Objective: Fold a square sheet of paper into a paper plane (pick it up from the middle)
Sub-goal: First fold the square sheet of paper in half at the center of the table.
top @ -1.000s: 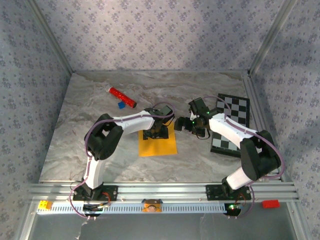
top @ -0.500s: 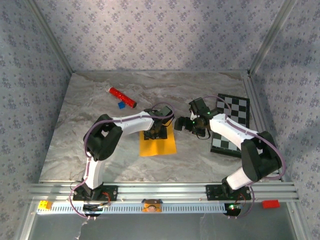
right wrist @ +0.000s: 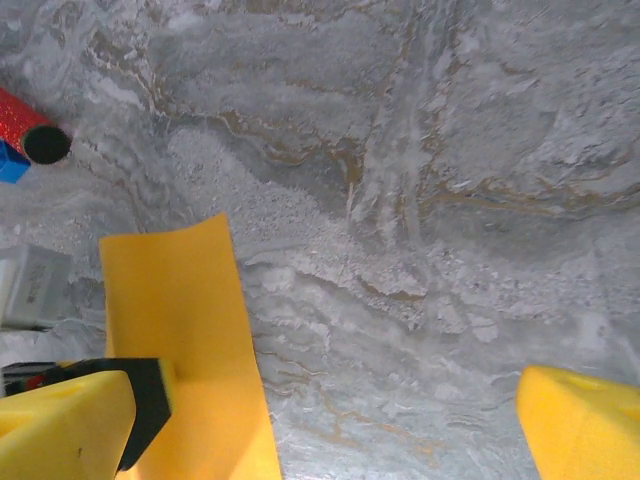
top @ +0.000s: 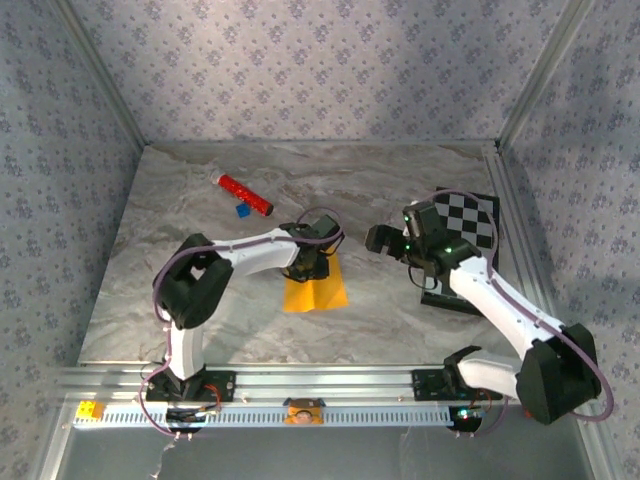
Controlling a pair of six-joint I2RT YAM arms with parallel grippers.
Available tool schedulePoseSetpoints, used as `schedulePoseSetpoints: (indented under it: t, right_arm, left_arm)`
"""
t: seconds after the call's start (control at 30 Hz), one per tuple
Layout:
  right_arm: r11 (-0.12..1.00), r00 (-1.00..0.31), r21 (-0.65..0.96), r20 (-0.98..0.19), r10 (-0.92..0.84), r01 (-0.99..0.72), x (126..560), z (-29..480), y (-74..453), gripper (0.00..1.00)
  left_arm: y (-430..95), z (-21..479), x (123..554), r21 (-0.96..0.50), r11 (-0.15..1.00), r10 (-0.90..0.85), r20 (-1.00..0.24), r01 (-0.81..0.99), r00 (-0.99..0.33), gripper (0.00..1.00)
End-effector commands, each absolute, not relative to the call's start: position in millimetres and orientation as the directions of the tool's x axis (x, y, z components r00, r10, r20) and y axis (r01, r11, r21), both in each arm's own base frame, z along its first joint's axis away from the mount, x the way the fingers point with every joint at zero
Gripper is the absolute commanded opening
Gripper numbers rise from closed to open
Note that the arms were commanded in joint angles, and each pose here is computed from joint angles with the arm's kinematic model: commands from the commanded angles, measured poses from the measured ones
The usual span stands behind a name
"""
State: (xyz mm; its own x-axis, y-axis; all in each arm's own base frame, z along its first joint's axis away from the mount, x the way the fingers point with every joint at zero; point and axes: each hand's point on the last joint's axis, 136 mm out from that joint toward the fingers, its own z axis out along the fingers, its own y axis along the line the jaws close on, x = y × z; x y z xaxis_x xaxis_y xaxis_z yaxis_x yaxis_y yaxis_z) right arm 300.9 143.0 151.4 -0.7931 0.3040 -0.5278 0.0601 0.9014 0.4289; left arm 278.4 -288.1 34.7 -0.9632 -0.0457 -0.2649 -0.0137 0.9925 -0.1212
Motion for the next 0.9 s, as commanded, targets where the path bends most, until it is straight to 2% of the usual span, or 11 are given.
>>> schedulePoseSetpoints:
  t: [0.0,0.07,0.23,0.37,0.47,0.67,0.87]
  right_arm:
    - [0.895,-0.731,0.425,-0.567,0.380,0.135,305,157,124,1.00]
    - [0.887,-0.710,0.412,-0.561,0.426,0.208,305,155,110,1.00]
    - [0.867,-0.728,0.458,-0.523,0.442,0.197,309,157,110,1.00]
    - [0.860,-0.748,0.494,-0.522,0.409,0.126,312,162,121,1.00]
    - [0.834,-0.760,0.546,-0.510,0.403,0.076,314,166,131,1.00]
    - [0.711,-0.809,0.699,-0.464,0.362,-0.083,313,172,170,1.00]
    - [0.687,-0.846,0.723,-0.412,0.340,-0.076,313,162,181,1.00]
  left_arm:
    - [-294,69,289,-0.185,0.983,-0.060,-0.363,0.009,-0.930,0.33]
    - [-296,79,290,-0.209,0.978,-0.059,-0.381,0.024,-0.923,0.33]
    - [-308,113,293,-0.338,0.937,-0.057,-0.397,0.089,-0.916,0.32]
    - [-326,141,296,-0.581,0.800,-0.084,-0.357,0.150,-0.930,0.33]
    - [-331,151,297,-0.704,0.691,-0.102,-0.321,0.164,-0.942,0.34]
    - [-328,122,299,-0.794,0.602,-0.122,-0.196,0.085,-0.973,0.35]
    - [-334,92,299,-0.825,0.565,-0.163,-0.124,0.010,-0.979,0.36]
